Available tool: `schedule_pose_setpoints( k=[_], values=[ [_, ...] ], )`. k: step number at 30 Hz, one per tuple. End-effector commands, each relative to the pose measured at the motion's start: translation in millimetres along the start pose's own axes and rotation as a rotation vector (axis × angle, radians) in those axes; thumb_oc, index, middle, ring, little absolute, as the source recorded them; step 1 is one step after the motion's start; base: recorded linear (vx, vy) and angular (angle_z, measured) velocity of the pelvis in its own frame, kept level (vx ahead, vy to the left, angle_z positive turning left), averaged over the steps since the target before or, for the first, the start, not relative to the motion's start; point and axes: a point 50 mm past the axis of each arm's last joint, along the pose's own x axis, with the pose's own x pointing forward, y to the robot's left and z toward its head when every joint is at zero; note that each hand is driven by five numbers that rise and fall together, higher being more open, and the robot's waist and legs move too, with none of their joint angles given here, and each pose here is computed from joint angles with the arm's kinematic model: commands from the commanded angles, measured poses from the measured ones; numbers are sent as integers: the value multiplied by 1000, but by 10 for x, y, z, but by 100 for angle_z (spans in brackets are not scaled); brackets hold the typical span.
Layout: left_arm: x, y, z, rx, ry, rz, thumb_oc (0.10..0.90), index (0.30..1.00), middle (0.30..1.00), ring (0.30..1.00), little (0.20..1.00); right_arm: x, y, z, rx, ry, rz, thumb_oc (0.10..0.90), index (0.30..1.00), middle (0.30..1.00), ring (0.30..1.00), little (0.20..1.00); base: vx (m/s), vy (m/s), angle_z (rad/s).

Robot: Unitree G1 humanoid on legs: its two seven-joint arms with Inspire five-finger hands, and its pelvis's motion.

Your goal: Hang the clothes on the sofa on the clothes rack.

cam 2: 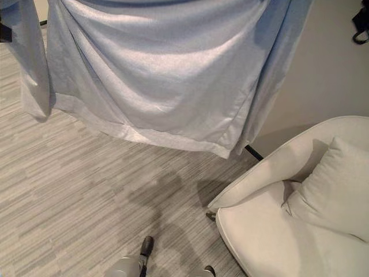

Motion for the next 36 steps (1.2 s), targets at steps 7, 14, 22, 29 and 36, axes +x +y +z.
schedule_pose_setpoints(
  k=[7,14,22,29,36],
  values=[
    [172,593,223,-36,-120,233,400,300,300,300,300,-37,-442,-249,29,140,-251,400,300,300,300,300,206,106,-36],
    [178,507,280,-66,-115,223,400,300,300,300,300,-125,-439,-293,11,140,-202,400,300,300,300,300,287,-13,-5],
    [61,310,183,-160,-41,198,400,300,300,300,300,-172,-583,-316,13,134,-215,400,300,300,300,300,333,-201,27],
    [49,363,143,-202,-14,229,400,300,300,300,300,-123,-609,-315,-15,147,-226,400,300,300,300,300,196,-127,-8],
    [97,388,260,-193,-71,229,400,300,300,300,300,-69,-564,-355,-120,178,-209,400,300,300,300,300,277,13,-13]
  ],
)
